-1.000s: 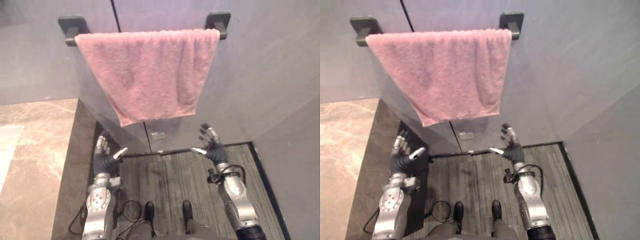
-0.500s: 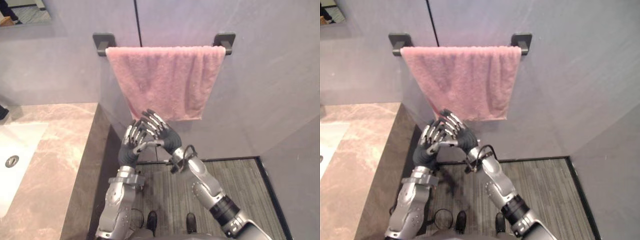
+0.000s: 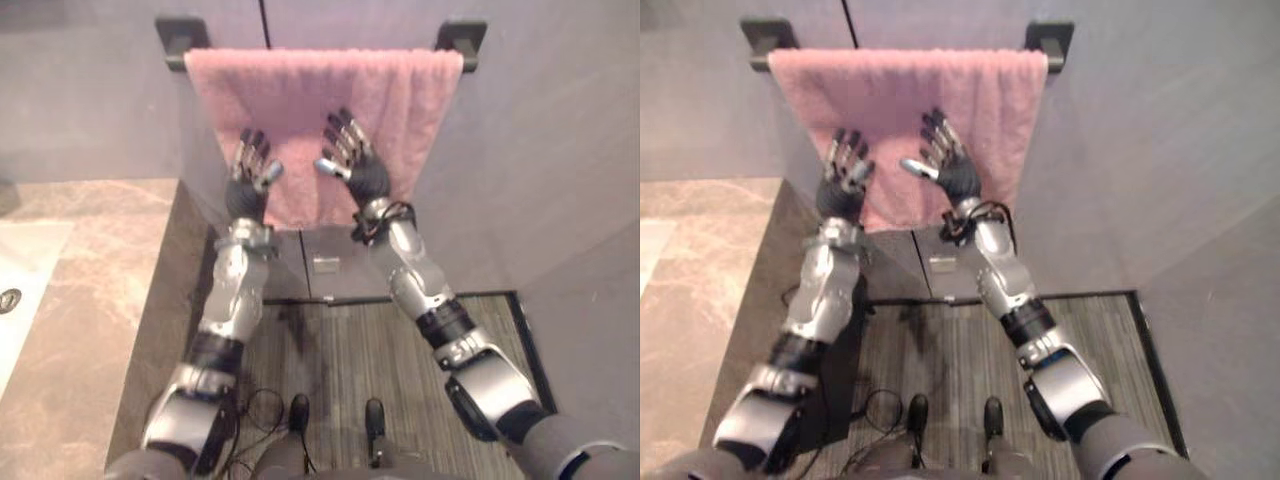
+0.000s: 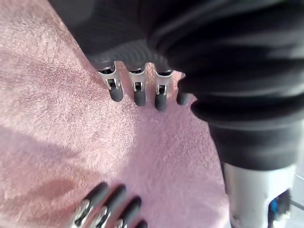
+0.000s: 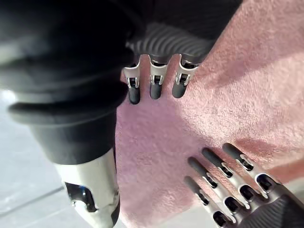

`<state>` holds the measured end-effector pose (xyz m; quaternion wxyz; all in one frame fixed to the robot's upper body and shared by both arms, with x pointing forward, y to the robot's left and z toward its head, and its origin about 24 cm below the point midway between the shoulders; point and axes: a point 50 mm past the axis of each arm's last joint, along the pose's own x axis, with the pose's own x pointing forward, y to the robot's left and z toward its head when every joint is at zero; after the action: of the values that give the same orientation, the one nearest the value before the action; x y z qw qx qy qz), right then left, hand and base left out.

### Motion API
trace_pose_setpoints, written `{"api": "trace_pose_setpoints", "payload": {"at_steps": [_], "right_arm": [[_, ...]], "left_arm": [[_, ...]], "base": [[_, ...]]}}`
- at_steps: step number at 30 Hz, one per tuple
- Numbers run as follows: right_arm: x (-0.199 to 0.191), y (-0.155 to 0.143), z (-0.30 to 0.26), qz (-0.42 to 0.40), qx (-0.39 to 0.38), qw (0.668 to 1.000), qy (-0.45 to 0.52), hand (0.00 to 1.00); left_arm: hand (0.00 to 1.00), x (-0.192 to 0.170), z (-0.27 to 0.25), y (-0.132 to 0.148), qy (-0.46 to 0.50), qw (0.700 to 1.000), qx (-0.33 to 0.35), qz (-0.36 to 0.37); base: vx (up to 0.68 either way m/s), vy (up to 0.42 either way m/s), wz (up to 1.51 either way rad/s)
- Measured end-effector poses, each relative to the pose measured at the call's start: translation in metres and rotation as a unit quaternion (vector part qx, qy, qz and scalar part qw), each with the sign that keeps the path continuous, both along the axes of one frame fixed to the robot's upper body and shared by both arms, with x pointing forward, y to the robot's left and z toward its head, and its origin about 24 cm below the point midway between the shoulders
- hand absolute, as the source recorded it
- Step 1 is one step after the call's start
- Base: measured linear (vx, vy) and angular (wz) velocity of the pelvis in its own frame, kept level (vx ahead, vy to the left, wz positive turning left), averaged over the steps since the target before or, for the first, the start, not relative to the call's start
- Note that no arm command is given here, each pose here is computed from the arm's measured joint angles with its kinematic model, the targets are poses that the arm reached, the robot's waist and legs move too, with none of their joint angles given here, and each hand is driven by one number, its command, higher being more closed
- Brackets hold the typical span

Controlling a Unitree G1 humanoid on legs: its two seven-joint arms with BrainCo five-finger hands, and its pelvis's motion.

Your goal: Organize washtable

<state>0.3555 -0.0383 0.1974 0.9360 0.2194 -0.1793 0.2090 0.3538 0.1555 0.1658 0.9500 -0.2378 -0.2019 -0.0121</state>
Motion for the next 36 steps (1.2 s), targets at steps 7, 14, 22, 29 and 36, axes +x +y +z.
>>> {"api": "trace_pose_setpoints", "payload": {"at_steps": [7,14,22,29,36], "right_arm": [[0.002,0.001,0.017,-0.015,0.035,0.999,-0.009,0.00],[-0.004,0.000,0.016,-0.007,0.052,0.999,-0.013,0.00],[-0.021,-0.024,-0.015,-0.020,0.072,0.997,-0.002,0.00],[-0.030,-0.089,-0.031,-0.125,0.107,0.986,-0.005,0.00],[-0.038,-0.143,-0.052,-0.230,0.109,0.967,0.021,0.00]], "left_arm": [[0.00,0.024,0.024,0.015,0.005,0.996,-0.079,0.035],[0.00,0.025,0.033,0.037,-0.005,0.993,-0.097,0.068],[0.00,0.027,0.028,0.058,0.018,0.992,-0.059,0.112],[0.00,0.018,0.004,0.082,0.057,0.986,-0.037,0.151],[0.00,-0.008,-0.047,0.117,0.123,0.969,-0.046,0.208]], "base": [[0.04,0.027,-0.09],[0.04,0.051,-0.11],[0.04,0.050,-0.06],[0.07,0.060,-0.03],[0.10,0.057,-0.01]]}}
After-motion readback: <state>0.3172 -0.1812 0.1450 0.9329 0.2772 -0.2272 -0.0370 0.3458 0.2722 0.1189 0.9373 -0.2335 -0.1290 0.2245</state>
